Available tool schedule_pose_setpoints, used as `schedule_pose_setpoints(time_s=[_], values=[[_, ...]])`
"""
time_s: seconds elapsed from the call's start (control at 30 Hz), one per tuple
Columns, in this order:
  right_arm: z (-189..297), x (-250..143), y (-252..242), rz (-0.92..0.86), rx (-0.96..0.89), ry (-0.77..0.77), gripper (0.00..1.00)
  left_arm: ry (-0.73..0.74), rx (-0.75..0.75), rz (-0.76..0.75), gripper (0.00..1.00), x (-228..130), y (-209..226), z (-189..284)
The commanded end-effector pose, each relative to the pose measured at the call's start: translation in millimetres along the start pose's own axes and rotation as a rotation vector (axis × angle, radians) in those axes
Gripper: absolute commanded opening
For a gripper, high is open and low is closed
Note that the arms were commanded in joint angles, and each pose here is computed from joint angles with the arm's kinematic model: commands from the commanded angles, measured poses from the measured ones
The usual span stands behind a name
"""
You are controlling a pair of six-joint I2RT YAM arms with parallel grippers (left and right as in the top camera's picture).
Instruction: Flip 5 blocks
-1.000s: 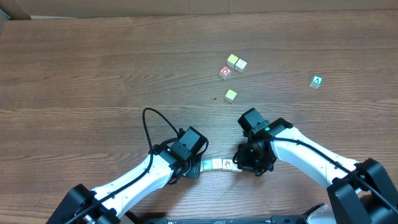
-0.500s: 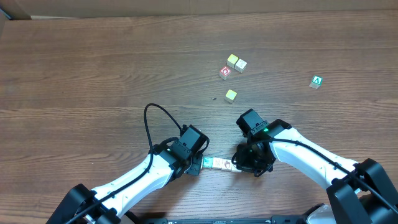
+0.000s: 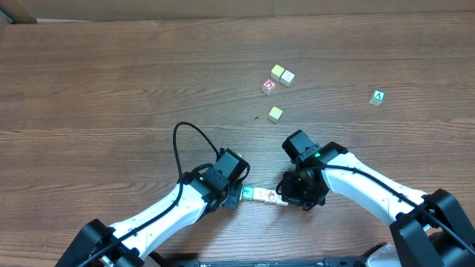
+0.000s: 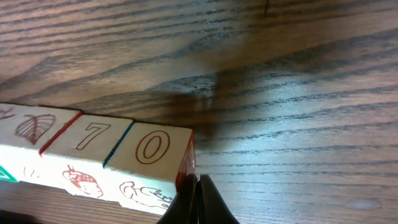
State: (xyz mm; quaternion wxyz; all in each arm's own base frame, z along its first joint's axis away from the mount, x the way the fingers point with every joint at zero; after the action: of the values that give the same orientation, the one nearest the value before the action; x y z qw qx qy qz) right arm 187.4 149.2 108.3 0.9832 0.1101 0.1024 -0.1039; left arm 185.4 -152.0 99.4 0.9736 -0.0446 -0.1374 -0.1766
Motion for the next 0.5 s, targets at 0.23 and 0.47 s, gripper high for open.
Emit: schedule_pose_setpoints(time_s=[0.23,0.47], values=[[-2.7,-4.9,-0.2,-0.051,-0.009,0.02,0.04,-0.028,0.02,-0.031,0.04,7.4,0.8,1.1],[-6.2,-12.2,7.4,-0.031,-0.016,0.015,0.04,-0.03,0.02,-0.065,0.04,7.6,0.7,1.1]])
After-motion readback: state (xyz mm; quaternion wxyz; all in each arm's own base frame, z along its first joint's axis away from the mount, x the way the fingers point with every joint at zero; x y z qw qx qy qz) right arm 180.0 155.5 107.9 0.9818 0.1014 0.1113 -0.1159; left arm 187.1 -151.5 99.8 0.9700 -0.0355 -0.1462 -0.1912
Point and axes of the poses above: each gripper's point midway between its finger pads, its own z axis back along the fingers, its own y axis along the line the jaws close on, x = y × z, the point moved 10 cm from there along z, back along the fingers, and after that the axes turned 4 degrees about -z, right-handed, at the moved point
